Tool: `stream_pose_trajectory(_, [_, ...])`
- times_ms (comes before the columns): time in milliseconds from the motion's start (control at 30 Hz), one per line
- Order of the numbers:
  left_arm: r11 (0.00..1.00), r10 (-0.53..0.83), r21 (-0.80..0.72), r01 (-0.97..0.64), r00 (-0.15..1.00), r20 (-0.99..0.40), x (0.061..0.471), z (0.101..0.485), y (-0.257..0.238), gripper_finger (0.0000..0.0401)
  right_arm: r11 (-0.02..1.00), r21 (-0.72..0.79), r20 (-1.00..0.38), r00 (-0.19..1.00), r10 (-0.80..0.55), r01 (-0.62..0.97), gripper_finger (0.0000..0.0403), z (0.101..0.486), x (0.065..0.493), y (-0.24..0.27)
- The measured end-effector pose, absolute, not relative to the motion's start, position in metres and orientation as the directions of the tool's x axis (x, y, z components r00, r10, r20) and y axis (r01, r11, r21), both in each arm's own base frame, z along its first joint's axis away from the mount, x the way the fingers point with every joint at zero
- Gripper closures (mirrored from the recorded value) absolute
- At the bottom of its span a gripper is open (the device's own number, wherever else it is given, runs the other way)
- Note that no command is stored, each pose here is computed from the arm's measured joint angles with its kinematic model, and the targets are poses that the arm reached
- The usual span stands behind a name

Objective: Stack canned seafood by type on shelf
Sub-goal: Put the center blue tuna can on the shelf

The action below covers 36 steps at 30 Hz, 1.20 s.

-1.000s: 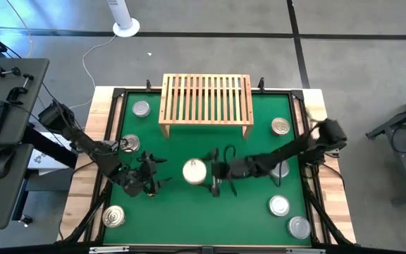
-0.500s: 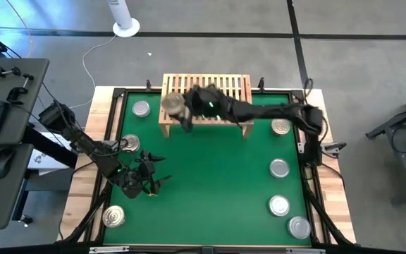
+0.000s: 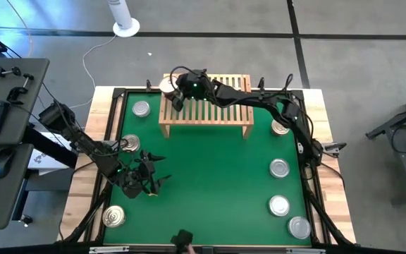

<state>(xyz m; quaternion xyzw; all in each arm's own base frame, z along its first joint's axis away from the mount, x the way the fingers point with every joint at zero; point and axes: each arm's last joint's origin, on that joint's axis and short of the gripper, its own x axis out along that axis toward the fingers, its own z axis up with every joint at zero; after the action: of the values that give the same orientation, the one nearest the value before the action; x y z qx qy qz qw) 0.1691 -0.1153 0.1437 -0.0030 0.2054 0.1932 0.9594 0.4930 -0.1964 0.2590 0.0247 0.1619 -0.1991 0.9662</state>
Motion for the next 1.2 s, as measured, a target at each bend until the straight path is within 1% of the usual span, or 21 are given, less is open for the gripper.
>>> stream_pose_trajectory(267, [0.925,0.371,0.074,-0.373,0.841,-0.394,0.169,0.144,-0.115,0.0036,0.89,0.01,-0.346,0.836,-0.426,0.457,0.0029,0.256,0.484,-0.218])
stream_pose_trajectory(433, [0.924,0.373,0.075,-0.375,0.841,-0.393,0.169,0.144,-0.115,0.0036,0.904,0.046,-0.36,0.851,-0.382,0.425,0.0013,0.249,0.484,-0.221])
stream_pose_trajectory(600, [0.924,0.373,0.075,-0.375,0.841,-0.393,0.169,0.144,-0.115,0.0036,0.907,0.045,-0.362,0.853,-0.375,0.418,0.0016,0.241,0.488,-0.22])
stream_pose_trajectory(700, [0.924,0.373,0.074,-0.375,0.841,-0.392,0.169,0.144,-0.115,0.0036,0.908,0.04,-0.361,0.853,-0.376,0.418,0.0011,0.236,0.49,-0.221])
stream_pose_trajectory(1200, [0.924,0.373,0.075,-0.375,0.841,-0.393,0.169,0.144,-0.115,0.0036,0.919,0.043,-0.416,0.843,-0.341,0.393,0.0004,0.233,0.488,-0.22])
